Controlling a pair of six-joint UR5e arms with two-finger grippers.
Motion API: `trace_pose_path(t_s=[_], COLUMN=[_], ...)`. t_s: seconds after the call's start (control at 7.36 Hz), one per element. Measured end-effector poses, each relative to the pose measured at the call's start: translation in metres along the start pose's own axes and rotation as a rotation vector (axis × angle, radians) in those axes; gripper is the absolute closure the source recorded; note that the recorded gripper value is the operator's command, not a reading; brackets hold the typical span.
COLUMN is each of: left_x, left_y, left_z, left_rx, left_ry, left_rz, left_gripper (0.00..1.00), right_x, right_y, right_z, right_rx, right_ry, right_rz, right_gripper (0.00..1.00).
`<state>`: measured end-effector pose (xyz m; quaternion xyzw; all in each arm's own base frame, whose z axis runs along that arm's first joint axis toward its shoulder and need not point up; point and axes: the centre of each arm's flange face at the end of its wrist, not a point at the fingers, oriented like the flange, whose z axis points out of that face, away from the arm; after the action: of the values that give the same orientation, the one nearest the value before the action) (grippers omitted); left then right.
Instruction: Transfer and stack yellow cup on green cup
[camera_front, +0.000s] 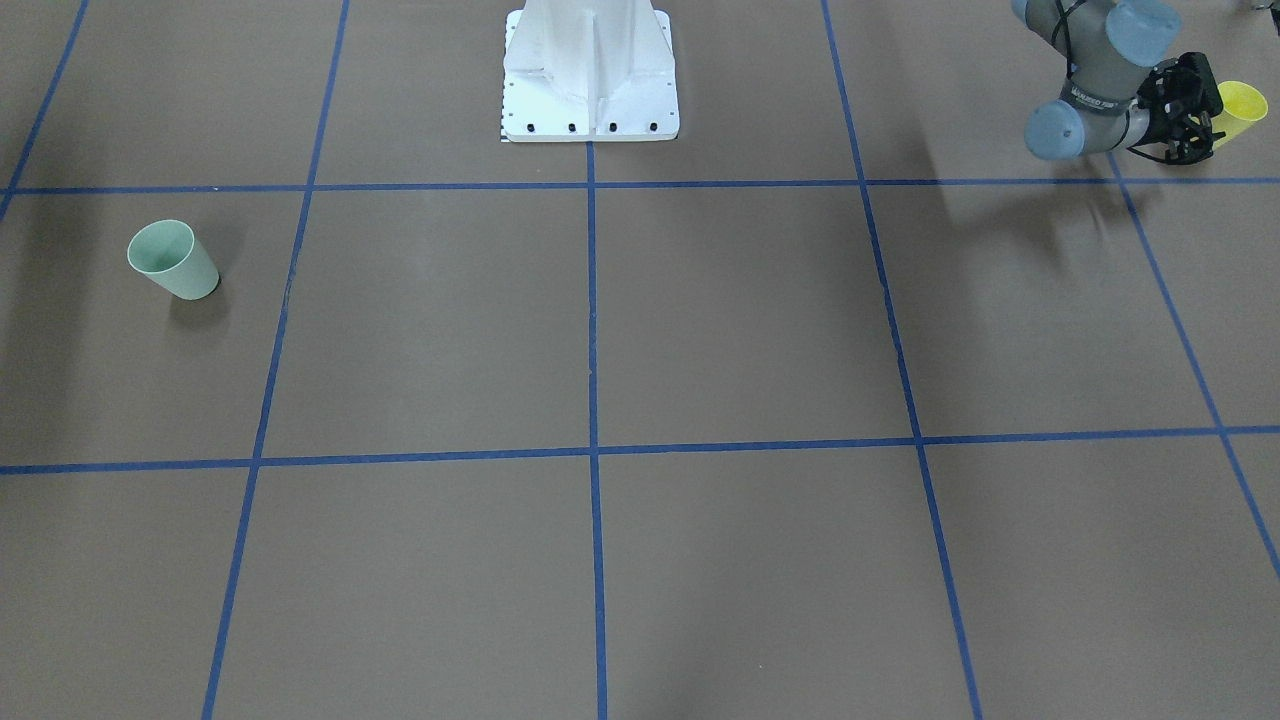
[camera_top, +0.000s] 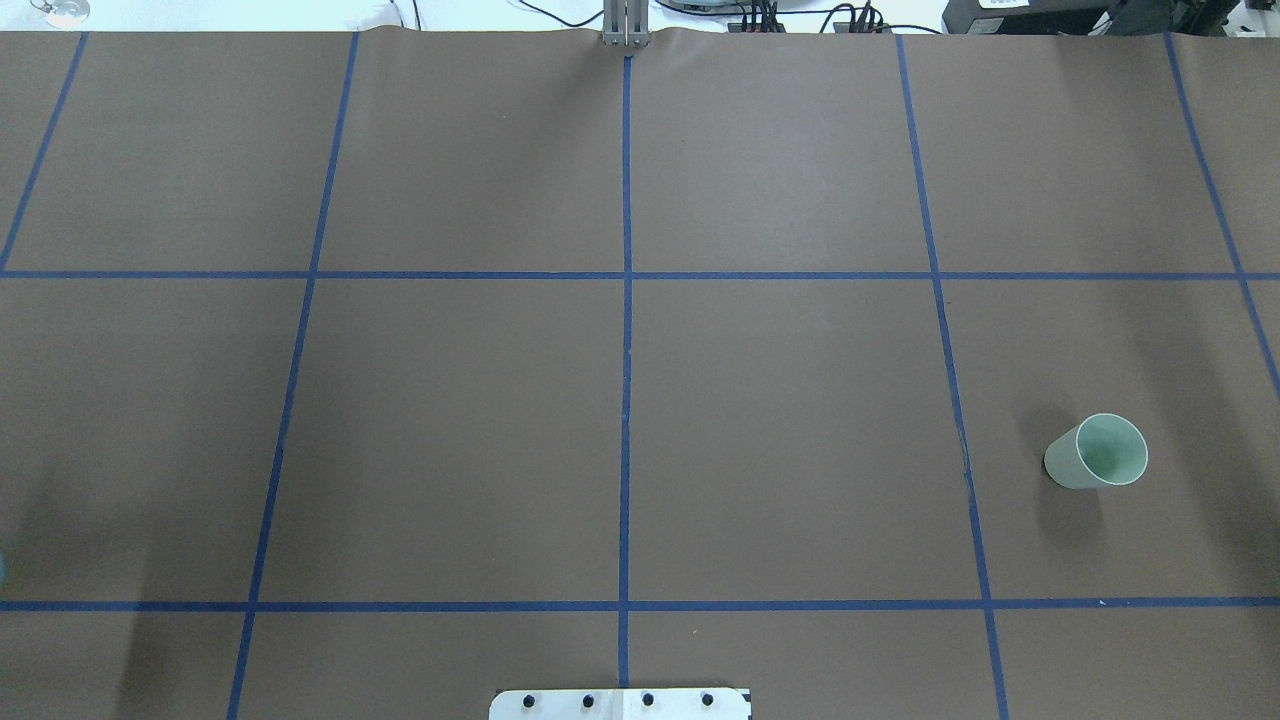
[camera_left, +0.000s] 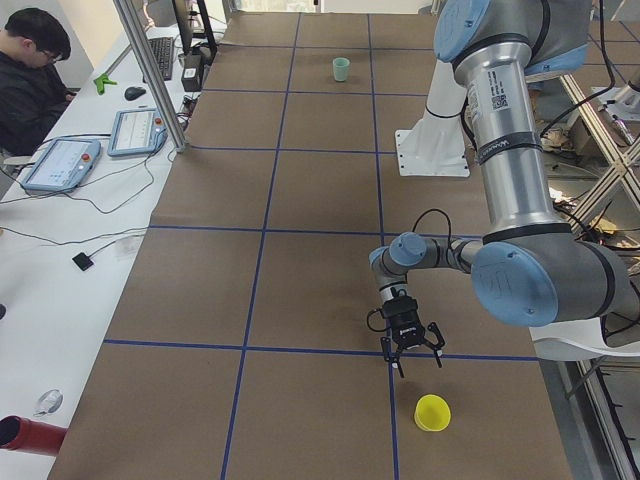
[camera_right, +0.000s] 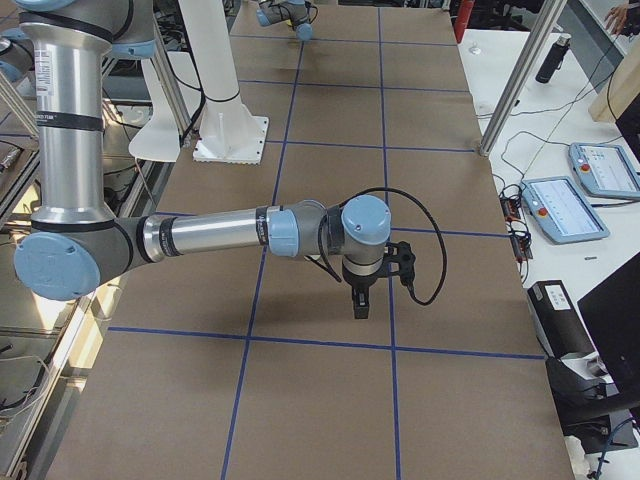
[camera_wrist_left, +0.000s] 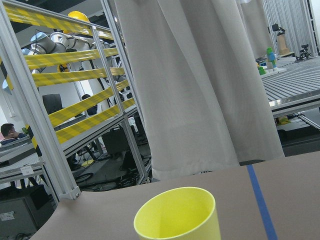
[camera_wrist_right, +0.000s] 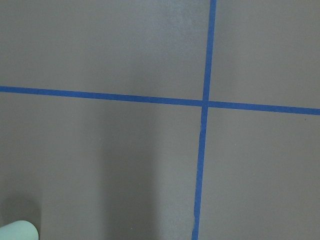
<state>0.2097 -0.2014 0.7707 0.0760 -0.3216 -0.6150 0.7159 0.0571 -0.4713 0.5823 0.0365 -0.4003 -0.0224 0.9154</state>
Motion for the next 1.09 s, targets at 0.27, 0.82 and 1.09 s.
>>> trace_pose_path(t_s=[0.27,0.82,1.09], left_x=[0.009,0.016,0.021], left_y=[0.018,0.027,0.031], left_z=[0.002,0.035,0.061], left_rx=[0.007,0.068,0.088], left_ry=[-0.014,-0.056,-0.065], left_rz=[-0.049,-0.100,-0.120], left_gripper=[0.00,0.00,0.00], right_x=[0.000,0.000,0.000], right_y=[-0.001,0.000,0.000], right_z=[0.000,0.000,0.000], right_rx=[0.002,0.001,0.001], right_ry=[-0.001,-0.001,0.001], right_rz=[-0.002,-0.001,-0.001], right_gripper=[0.00,0.00,0.00])
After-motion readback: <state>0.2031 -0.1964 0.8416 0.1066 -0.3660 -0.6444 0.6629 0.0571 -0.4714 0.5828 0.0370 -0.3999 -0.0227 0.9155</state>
